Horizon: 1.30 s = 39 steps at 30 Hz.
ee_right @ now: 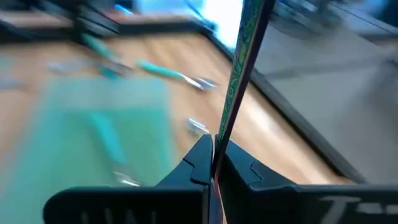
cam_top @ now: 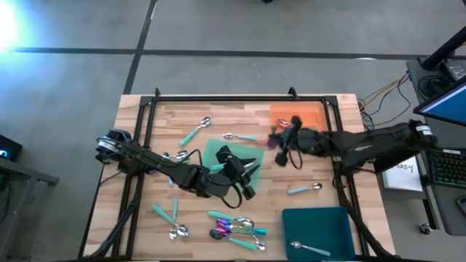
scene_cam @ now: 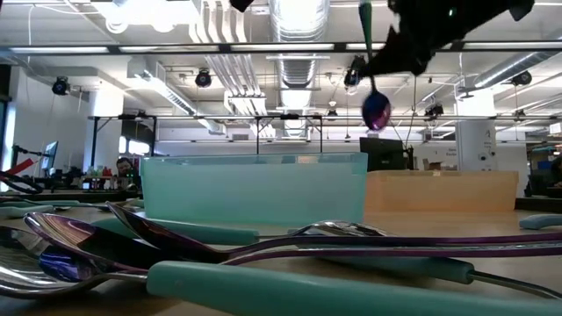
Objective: Sort silverware by color (type)
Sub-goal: Put the violet spoon into the orange bin
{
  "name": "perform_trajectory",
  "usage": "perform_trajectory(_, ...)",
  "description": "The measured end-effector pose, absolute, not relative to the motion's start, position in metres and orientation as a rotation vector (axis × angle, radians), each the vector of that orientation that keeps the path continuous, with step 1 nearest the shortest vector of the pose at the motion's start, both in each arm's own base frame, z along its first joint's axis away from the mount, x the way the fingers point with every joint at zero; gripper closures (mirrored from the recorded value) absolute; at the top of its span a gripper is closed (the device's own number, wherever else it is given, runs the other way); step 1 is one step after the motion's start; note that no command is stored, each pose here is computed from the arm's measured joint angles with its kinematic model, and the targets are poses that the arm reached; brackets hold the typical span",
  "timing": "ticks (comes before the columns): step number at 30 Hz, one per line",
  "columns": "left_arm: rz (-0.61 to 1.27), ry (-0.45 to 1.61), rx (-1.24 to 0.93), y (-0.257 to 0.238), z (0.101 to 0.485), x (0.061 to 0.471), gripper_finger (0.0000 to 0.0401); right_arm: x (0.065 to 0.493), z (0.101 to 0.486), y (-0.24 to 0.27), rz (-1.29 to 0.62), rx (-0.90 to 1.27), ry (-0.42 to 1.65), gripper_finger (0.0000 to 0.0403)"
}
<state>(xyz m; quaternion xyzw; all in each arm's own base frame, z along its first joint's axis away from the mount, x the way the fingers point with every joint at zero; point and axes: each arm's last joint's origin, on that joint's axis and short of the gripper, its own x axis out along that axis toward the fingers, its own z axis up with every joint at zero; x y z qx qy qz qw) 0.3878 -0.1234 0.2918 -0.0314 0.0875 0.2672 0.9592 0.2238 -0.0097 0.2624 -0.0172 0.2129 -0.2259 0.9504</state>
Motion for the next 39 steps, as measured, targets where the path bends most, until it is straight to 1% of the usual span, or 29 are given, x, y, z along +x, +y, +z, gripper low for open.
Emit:
perform_trajectory(9,0.544,0.196,-0.05,-0.123,0.29,0.387,0.0301,0.187,0.244,-0.078,-0.813,0.012,0.735,0.0395)
perform_trajectory(15,0.552,0.219,-0.034,-0.121,0.288,0.387,0.0301,0.178,0.229,-0.111,-0.939,0.014,0.868,0.0395)
perform_trajectory(19,0.602,0.232,-0.026,-0.119,0.286,0.385,0.0301,0.179,0.214,-0.123,-0.956,0.019,0.981,0.0395)
perform_trajectory(26,0.642,0.288,-0.012,-0.112,0.287,0.377,0.0301,0.187,0.194,-0.129,-0.925,-0.004,1.1,0.0394)
perform_trajectory(34,0.691,0.373,-0.046,-0.102,0.29,0.359,0.0301,0.183,0.192,-0.127,-0.912,-0.004,1.149,0.0394)
perform_trajectory(39,0.78,0.485,-0.076,-0.087,0.285,0.342,0.0301,0.179,0.19,-0.124,-0.902,0.015,1.196,0.0394)
